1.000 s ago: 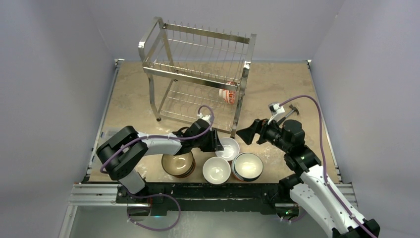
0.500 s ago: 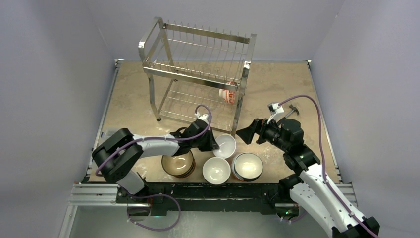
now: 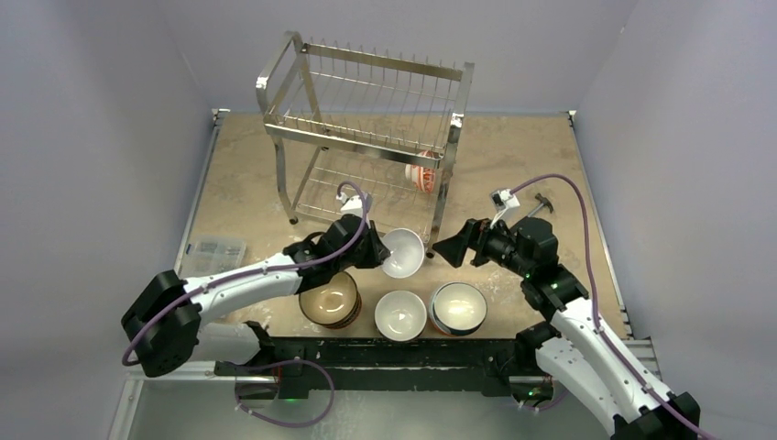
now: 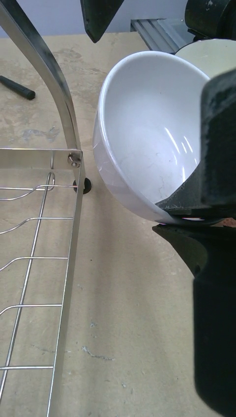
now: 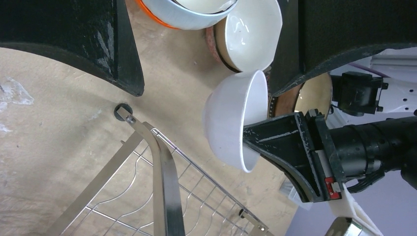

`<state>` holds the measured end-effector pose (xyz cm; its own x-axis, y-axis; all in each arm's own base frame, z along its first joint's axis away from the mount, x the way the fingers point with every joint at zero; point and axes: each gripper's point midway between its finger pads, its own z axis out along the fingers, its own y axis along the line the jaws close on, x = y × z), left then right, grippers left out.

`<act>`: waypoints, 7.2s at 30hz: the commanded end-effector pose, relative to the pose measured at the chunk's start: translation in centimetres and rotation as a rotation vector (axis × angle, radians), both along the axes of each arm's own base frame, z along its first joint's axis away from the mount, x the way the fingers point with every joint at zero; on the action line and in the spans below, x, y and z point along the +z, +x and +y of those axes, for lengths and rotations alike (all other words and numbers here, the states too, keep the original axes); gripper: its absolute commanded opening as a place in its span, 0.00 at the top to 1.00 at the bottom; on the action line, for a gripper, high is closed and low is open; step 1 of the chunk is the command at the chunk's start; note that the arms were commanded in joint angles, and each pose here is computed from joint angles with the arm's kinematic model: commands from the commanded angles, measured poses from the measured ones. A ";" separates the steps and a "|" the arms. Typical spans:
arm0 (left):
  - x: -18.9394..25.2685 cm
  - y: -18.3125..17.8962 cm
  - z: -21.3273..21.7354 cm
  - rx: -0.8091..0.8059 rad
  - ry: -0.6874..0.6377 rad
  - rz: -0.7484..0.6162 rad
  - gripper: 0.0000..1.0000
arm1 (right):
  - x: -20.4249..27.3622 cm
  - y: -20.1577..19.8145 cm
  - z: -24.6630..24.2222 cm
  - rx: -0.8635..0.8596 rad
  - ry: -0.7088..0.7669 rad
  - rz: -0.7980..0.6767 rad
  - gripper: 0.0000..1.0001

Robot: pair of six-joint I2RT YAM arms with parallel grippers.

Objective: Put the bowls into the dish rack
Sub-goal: Pick up the bowl from the center of the board, then place the bowl in the dish rack.

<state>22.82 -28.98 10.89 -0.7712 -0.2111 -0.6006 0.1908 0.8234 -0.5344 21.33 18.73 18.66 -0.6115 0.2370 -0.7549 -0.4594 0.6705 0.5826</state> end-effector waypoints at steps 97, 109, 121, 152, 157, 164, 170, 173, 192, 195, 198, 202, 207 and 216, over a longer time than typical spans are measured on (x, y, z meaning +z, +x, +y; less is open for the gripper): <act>13.0 -7.5 -5.7 -0.322 -0.755 -0.153 0.03 | 2.1 -0.2 4.1 0.221 0.175 -0.029 1.00; 13.2 -7.1 -6.5 -0.326 -0.775 -0.151 0.10 | 1.2 -0.4 4.2 0.223 0.184 0.001 1.00; 13.2 -6.8 -6.6 -0.310 -0.790 -0.147 0.30 | 0.7 -0.6 4.1 0.221 0.185 0.012 1.00; 10.6 -5.4 -5.0 -0.228 -0.759 -0.081 1.00 | 0.1 -1.0 3.7 0.207 0.155 0.033 0.21; 10.6 -5.3 -4.9 -0.226 -0.754 -0.092 1.00 | -0.3 -0.8 3.6 0.200 0.137 0.042 0.17; 10.7 -4.4 -3.8 -0.175 -0.722 -0.151 1.00 | -0.3 -0.7 3.5 0.200 0.130 0.037 0.14; 10.6 -3.3 -2.0 -0.103 -0.615 -0.222 1.00 | 0.9 -0.9 3.4 0.207 0.126 -0.006 0.09; 10.5 -2.6 -0.9 -0.063 -0.546 -0.267 1.00 | 1.7 -0.9 3.2 0.199 0.131 -0.035 0.05; 8.2 -0.1 -0.5 -0.029 -0.280 -0.268 1.00 | 1.9 -0.8 2.9 0.183 0.123 -0.057 0.01; 8.2 0.5 -0.8 -0.036 -0.253 -0.270 1.00 | 1.8 -0.8 2.8 0.174 0.116 -0.055 0.01; 8.3 1.3 -0.9 -0.039 -0.229 -0.277 1.00 | 1.6 -0.8 2.7 0.171 0.109 -0.050 0.01; 8.2 2.6 -0.8 -0.042 -0.214 -0.279 1.00 | 1.5 -0.8 2.6 0.166 0.101 -0.049 0.01; 7.9 4.4 -0.4 -0.061 -0.240 -0.253 1.00 | 1.4 -0.9 2.6 0.168 0.097 -0.053 0.01; 8.4 7.3 0.4 -0.086 -0.323 -0.253 1.00 | 1.2 -1.0 2.7 0.184 0.099 -0.061 0.01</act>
<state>28.59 -27.21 14.71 -0.6855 -0.3288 -0.6496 0.2876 0.6974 -0.6565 19.86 21.28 17.82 -0.6635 0.1907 -0.7235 -0.5533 0.5259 0.6460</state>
